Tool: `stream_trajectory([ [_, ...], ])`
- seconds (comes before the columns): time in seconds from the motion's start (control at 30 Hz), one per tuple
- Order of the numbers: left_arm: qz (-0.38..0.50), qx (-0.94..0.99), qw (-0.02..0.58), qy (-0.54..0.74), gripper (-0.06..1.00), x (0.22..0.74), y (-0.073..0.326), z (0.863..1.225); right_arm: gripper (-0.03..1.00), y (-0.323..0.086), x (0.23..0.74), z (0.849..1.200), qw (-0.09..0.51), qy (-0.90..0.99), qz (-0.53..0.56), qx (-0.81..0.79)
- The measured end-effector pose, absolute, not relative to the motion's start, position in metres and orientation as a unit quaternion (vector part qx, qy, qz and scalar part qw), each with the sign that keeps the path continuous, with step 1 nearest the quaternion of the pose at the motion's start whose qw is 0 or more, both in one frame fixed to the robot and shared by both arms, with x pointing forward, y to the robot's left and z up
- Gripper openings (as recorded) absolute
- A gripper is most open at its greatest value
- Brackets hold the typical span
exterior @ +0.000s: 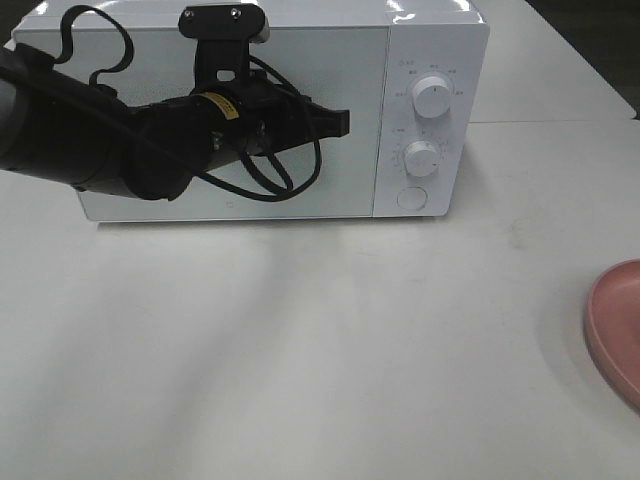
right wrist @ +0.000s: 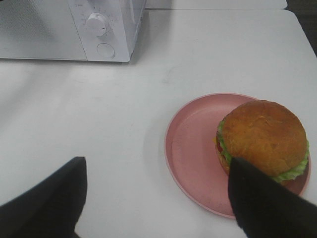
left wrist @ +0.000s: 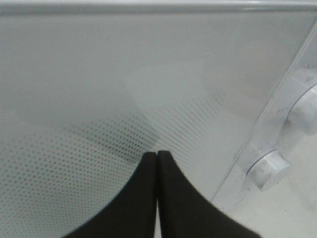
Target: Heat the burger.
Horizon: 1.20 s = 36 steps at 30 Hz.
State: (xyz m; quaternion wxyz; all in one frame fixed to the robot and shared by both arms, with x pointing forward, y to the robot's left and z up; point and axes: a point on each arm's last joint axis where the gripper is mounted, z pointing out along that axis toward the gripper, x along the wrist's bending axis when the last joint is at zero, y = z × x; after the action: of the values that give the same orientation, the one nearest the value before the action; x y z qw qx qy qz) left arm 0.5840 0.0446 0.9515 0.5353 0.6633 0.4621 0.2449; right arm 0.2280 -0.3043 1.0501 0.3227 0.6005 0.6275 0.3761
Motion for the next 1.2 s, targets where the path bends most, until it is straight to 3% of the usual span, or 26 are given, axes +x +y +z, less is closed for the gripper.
stream_trajectory([
  [0.57,0.2,0.704,0.487,0.478,0.02,0.575,0.051,0.972,0.75,-0.304,0.228,1.05,0.323,0.627,0.376,0.601],
  [0.6,0.179,0.721,0.468,0.479,0.13,0.568,0.049,0.975,0.75,-0.304,0.228,1.05,0.323,0.627,0.376,0.601],
  [0.63,0.179,0.721,0.468,0.479,0.13,0.568,0.049,0.975,0.75,-0.304,0.228,1.05,0.323,0.627,0.376,0.601],
  [0.7,0.141,0.754,0.424,0.482,0.43,0.555,0.048,0.974,0.75,-0.304,0.228,1.05,0.323,0.627,0.376,0.601],
  [0.73,0.141,0.754,0.424,0.482,0.43,0.555,0.048,0.974,0.75,-0.304,0.228,1.05,0.323,0.627,0.376,0.601],
  [0.77,0.118,0.771,0.397,0.484,0.67,0.548,0.048,0.974,0.75,-0.304,0.228,1.05,0.323,0.627,0.376,0.601],
  [0.8,0.107,0.779,0.382,0.485,0.79,0.545,0.05,0.973,0.75,-0.304,0.228,1.05,0.323,0.627,0.376,0.601],
  [0.83,0.107,0.779,0.382,0.485,0.79,0.545,0.05,0.973,0.75,-0.304,0.228,1.05,0.323,0.627,0.376,0.601],
  [0.87,0.085,0.795,0.351,0.488,0.92,0.538,0.052,0.971,0.75,-0.304,0.228,1.05,0.323,0.627,0.376,0.601],
  [0.9,0.085,0.795,0.351,0.488,0.92,0.538,0.052,0.971,0.75,-0.304,0.228,1.05,0.323,0.627,0.376,0.601],
  [0.97,0.041,0.821,0.29,0.49,0.98,0.525,0.057,0.968,0.75,-0.304,0.228,1.05,0.323,0.627,0.376,0.601],
  [1.2,-0.016,0.858,0.193,0.476,0.99,0.5,0.071,0.979,0.75,-0.304,0.228,1.05,0.323,0.627,0.376,0.601],
])
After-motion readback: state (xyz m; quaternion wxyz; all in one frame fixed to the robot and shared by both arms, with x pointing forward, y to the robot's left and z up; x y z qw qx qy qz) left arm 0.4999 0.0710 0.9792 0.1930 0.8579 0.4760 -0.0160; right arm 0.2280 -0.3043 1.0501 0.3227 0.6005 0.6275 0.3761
